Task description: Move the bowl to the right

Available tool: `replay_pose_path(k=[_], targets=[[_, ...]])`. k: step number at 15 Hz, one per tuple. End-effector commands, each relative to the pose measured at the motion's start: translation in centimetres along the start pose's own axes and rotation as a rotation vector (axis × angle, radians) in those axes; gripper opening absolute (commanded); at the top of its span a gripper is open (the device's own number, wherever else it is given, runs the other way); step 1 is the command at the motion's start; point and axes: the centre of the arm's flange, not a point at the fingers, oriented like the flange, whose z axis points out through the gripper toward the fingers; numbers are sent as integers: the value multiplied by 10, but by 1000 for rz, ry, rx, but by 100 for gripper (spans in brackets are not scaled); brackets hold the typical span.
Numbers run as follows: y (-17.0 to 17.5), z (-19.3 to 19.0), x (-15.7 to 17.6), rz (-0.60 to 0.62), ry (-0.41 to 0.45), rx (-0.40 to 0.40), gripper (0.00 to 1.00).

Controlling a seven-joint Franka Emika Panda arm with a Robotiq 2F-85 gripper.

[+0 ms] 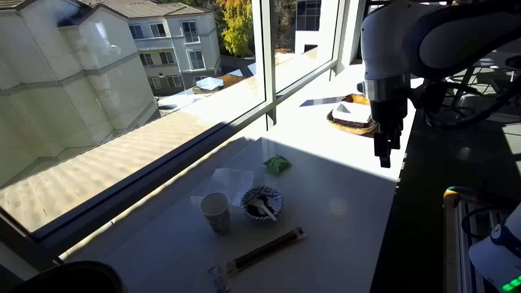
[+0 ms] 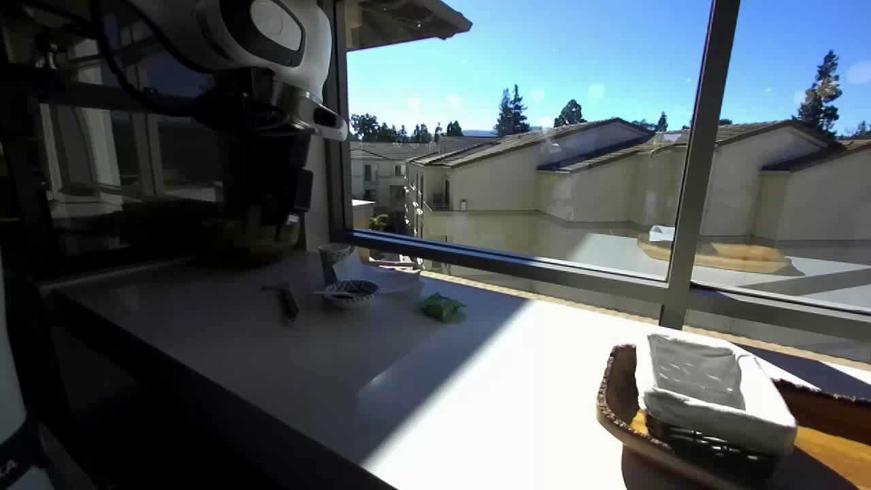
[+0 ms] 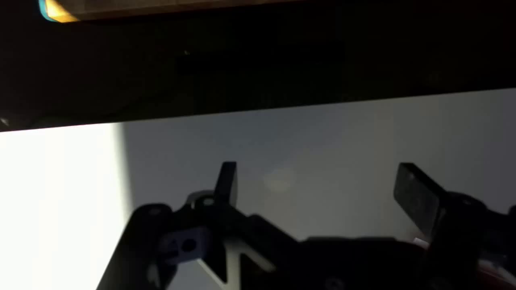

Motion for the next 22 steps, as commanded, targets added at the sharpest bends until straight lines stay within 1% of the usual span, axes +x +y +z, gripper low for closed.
replay_pose_path(k=[1, 7, 8, 10, 11, 14, 15, 16, 17, 18, 21, 22], targets=[[0, 0, 0, 0, 0, 0, 100], [0, 0, 0, 0, 0, 0, 100], [2, 4, 11, 18, 24, -19, 100], [-5, 9, 33, 12, 51, -2, 100], [-9, 15, 48, 19, 79, 4, 100], [-17, 33, 93, 42, 192, 10, 100], [-20, 38, 106, 47, 220, 41, 100], [-20, 45, 122, 55, 265, 48, 100], [-23, 50, 135, 65, 282, 85, 100], [-25, 58, 151, 82, 314, 98, 100], [-38, 78, 189, 90, 365, 101, 100], [-42, 83, 200, 88, 369, 109, 100]])
